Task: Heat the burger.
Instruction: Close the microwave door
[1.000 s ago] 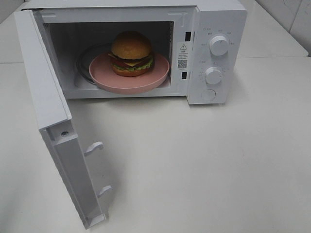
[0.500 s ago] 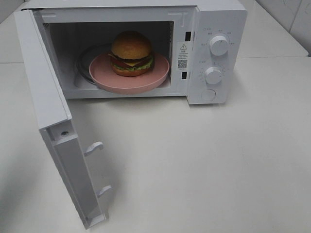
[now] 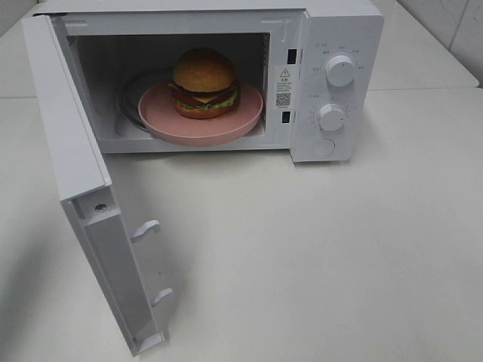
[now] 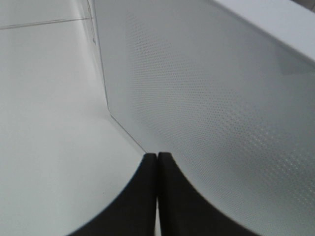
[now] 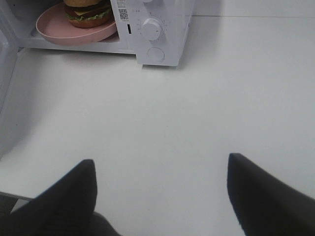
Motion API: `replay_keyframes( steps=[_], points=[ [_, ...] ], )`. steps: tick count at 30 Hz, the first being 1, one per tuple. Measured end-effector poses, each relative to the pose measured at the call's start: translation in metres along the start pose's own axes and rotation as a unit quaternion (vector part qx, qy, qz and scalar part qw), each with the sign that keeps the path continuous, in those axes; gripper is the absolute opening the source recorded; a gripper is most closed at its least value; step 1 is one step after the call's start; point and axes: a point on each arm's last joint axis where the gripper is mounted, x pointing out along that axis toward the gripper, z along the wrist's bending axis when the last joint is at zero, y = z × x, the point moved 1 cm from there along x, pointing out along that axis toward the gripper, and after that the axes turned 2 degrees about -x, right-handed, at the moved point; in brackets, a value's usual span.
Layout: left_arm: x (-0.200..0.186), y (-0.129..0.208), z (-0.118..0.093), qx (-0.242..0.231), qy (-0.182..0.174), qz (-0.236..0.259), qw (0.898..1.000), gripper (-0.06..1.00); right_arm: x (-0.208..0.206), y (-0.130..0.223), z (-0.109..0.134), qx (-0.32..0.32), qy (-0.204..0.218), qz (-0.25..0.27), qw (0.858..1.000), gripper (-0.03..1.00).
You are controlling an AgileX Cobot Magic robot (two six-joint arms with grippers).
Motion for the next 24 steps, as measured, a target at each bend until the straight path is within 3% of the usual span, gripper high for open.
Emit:
replay_keyframes(
  steps=[10,17,24],
  points=[
    [0.019,0.002,0.002,0.016,0.014,0.022,1.0,0.0,0.0,0.0,0.0,0.0,0.0,0.0,1.0,0.71],
    [0.033,-0.007,0.0,0.007,0.048,0.025,0.999,0.0,0.0,0.0,0.0,0.0,0.0,0.0,1.0,0.71],
    [0.051,-0.008,-0.017,0.047,0.079,0.037,0.995,0.0,0.0,0.0,0.0,0.0,0.0,0.0,1.0,0.71]
  ],
)
